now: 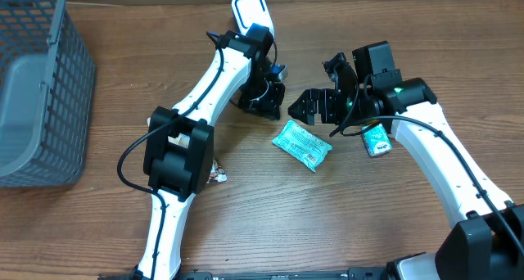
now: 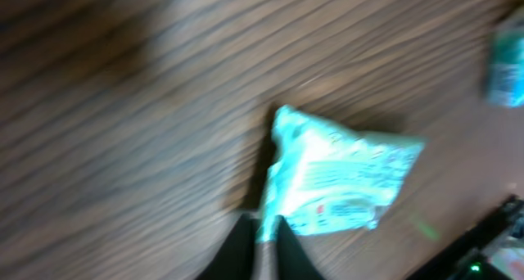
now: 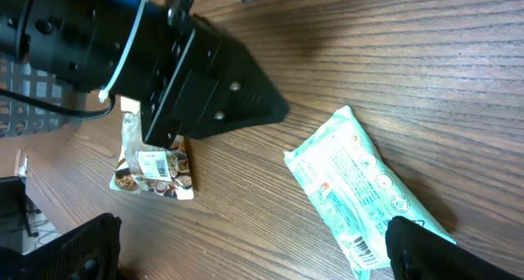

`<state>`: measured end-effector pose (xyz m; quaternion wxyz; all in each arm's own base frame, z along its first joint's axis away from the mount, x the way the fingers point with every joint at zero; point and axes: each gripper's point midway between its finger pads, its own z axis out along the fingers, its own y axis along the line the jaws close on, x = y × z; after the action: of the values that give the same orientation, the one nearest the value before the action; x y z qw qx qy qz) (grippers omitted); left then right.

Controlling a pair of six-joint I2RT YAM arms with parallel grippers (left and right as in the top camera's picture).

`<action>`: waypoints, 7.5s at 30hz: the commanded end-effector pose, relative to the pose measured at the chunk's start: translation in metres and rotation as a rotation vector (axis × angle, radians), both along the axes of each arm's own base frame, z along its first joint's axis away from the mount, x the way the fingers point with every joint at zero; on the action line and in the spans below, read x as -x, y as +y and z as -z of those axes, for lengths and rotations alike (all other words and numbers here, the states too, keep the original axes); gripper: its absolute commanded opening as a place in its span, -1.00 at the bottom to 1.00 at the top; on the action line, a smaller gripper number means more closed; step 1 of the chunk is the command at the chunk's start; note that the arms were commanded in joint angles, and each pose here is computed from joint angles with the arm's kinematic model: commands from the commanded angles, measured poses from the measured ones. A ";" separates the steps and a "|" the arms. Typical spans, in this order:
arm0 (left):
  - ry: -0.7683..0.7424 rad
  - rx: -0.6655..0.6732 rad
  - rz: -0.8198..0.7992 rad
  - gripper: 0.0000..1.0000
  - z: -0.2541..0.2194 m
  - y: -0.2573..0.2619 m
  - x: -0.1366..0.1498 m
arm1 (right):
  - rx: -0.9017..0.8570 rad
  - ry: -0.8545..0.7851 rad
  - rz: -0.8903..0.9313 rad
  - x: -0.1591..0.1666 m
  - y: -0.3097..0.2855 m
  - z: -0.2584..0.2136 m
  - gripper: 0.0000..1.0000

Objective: Scan the item barcode

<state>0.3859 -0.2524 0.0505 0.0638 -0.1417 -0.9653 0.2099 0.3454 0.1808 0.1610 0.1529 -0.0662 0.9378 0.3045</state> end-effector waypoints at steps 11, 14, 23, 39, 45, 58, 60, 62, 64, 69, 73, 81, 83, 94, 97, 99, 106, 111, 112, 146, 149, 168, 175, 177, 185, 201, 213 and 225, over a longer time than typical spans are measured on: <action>0.050 -0.212 -0.014 -0.92 0.012 0.009 0.029 | 0.004 -0.019 -0.001 -0.003 -0.001 -0.003 1.00; 0.067 -0.221 -0.006 -0.92 0.015 0.008 0.036 | -0.014 -0.007 0.008 -0.003 0.001 -0.004 1.00; 0.088 -0.234 -0.019 -0.92 0.038 0.009 0.044 | -0.031 0.018 0.007 0.006 -0.002 -0.056 1.00; -0.099 0.036 0.085 -0.92 0.036 -0.104 0.044 | 0.059 0.052 0.042 0.014 -0.017 -0.054 1.00; -0.143 -0.006 -0.022 -0.91 0.005 -0.065 -0.003 | 0.057 0.033 0.037 0.011 -0.017 -0.055 1.00; -0.073 -0.187 -0.219 -0.92 -0.060 0.099 -0.045 | 0.007 0.029 0.034 0.011 0.012 -0.056 0.99; -0.069 -0.267 -0.244 -0.91 -0.058 0.124 -0.045 | 0.010 0.014 -0.018 0.018 0.033 -0.052 1.00; -0.063 -0.345 -0.293 -0.91 -0.057 0.148 -0.045 | 0.044 0.022 -0.006 0.021 0.046 -0.043 1.00; -0.044 -0.385 -0.337 -0.91 -0.062 0.167 -0.041 | 0.091 0.033 0.021 0.021 0.056 -0.031 1.00; -0.097 -0.385 -0.427 -0.91 -0.093 0.192 -0.042 | 0.110 0.023 -0.072 0.027 0.105 -0.002 1.00; -0.191 -0.513 -0.570 -0.91 -0.142 0.229 -0.027 | 0.111 0.019 -0.127 0.029 0.133 0.019 1.00; -0.418 -0.490 -0.755 -0.91 -0.239 0.251 0.018 | 0.103 -0.022 -0.143 0.014 0.157 0.043 1.00; -0.432 -0.477 -0.785 -0.91 -0.239 0.252 0.029 | 0.088 -0.048 -0.140 0.009 0.161 0.040 1.00; -0.236 -0.567 -0.776 -0.92 -0.081 0.261 0.085 | 0.102 -0.047 -0.133 0.000 0.166 0.062 1.00; -0.210 -0.563 -0.810 -0.91 -0.057 0.270 0.089 | 0.111 -0.036 -0.133 -0.002 0.167 0.073 1.00; -0.197 -0.552 -0.823 -0.91 -0.050 0.275 0.091 | 0.109 -0.038 -0.133 -0.003 0.168 0.075 1.00; -0.127 -0.408 -0.714 -0.91 -0.006 0.281 0.084 | 0.107 -0.043 -0.133 -0.009 0.172 0.086 1.00; -0.086 -0.293 -0.580 -0.92 0.039 0.255 0.066 | 0.117 -0.039 -0.130 -0.008 0.170 0.087 0.99; -0.073 -0.256 -0.566 -0.92 0.043 0.246 0.065 | 0.122 -0.037 -0.128 -0.008 0.169 0.088 0.96; 0.081 -0.276 -0.318 -0.92 -0.005 0.181 0.095 | 0.221 0.156 0.019 -0.023 0.082 0.108 1.00; 0.079 -0.278 -0.318 -0.92 0.001 0.182 0.097 | 0.221 0.156 0.019 -0.022 0.082 0.108 1.00; 0.068 -0.332 -0.339 -0.91 0.011 0.191 0.098 | 0.223 0.155 0.021 -0.023 0.081 0.108 1.00; 0.073 -0.334 -0.337 -0.91 0.013 0.191 0.100 | 0.226 0.158 0.021 -0.022 0.081 0.109 1.00; 0.071 -0.333 -0.338 -0.91 0.015 0.191 0.101 | 0.228 0.162 0.020 -0.021 0.080 0.109 1.00; 0.068 -0.331 -0.339 -0.91 0.025 0.191 0.104 | 0.233 0.172 0.019 -0.019 0.079 0.110 1.00; 0.030 -0.346 -0.342 -0.91 0.040 0.195 0.102 | 0.132 0.179 -0.103 -0.003 0.096 0.117 1.00; -0.001 -0.336 -0.347 -0.92 0.044 0.195 0.096 | 0.126 0.146 -0.148 0.002 0.116 0.122 1.00; -0.007 -0.334 -0.348 -0.91 0.044 0.195 0.094 | 0.180 0.183 -0.180 0.016 0.129 0.155 1.00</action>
<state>0.2946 -0.0605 0.0109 0.0392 0.0307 -0.9969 0.0613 0.3415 0.3074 0.0234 0.0544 -0.1323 0.9573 0.2511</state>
